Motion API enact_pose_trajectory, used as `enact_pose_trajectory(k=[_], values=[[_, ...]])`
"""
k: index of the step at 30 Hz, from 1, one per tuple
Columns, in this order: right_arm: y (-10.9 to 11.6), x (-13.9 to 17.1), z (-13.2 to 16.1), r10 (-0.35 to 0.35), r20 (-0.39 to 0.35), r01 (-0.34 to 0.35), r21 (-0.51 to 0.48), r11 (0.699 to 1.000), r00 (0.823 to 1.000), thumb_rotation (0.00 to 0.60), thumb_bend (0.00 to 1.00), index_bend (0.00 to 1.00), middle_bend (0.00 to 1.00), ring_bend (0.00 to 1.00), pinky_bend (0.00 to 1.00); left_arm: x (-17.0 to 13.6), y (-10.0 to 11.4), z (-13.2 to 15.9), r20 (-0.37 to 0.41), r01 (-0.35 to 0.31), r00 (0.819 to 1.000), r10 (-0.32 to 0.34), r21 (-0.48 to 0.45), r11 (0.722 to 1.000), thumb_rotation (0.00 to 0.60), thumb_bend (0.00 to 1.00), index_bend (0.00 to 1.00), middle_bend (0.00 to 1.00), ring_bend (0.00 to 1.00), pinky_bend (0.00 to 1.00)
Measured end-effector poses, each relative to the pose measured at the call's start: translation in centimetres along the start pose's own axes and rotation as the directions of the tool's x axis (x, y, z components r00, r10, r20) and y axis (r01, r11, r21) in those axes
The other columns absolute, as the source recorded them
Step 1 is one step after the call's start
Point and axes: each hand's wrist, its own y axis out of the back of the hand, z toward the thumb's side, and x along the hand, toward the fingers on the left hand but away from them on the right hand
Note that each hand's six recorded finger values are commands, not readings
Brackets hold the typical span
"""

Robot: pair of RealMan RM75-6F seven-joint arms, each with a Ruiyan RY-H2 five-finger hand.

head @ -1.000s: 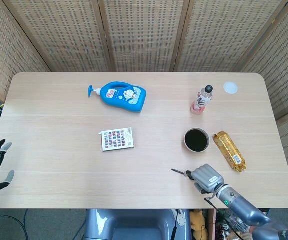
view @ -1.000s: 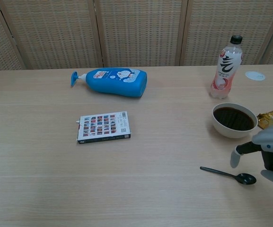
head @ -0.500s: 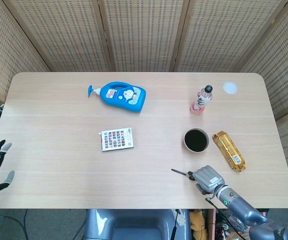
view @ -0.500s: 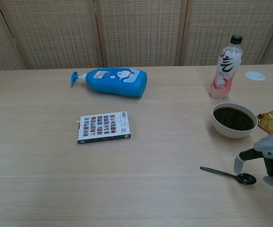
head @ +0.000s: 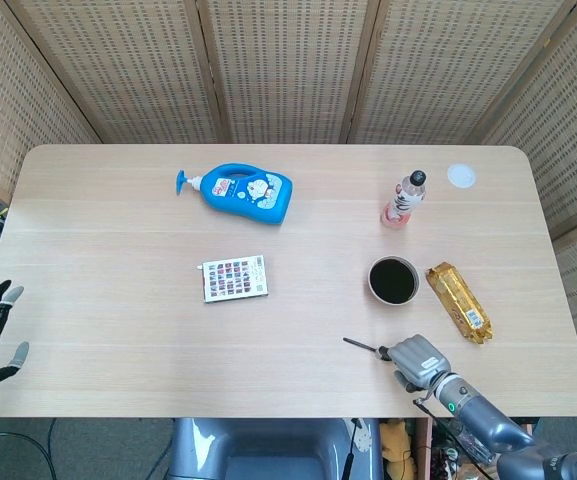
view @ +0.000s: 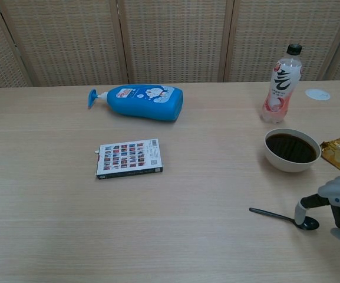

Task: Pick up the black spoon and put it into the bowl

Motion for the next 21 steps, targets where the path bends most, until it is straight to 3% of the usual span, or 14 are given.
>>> enact_pose_trajectory(k=[21], values=[[-0.6,-1.0,-2.3,0.011,0.060,-0.013,0.019,1.000,0.998,0.600,0.75,0.27,1.00,0.99,1.00,0.0,-0.1,0.0,-0.002,0.004,1.000,-0.004,0.001,1.000,0.600,0.42,0.00,0.00,0.00,0.00]])
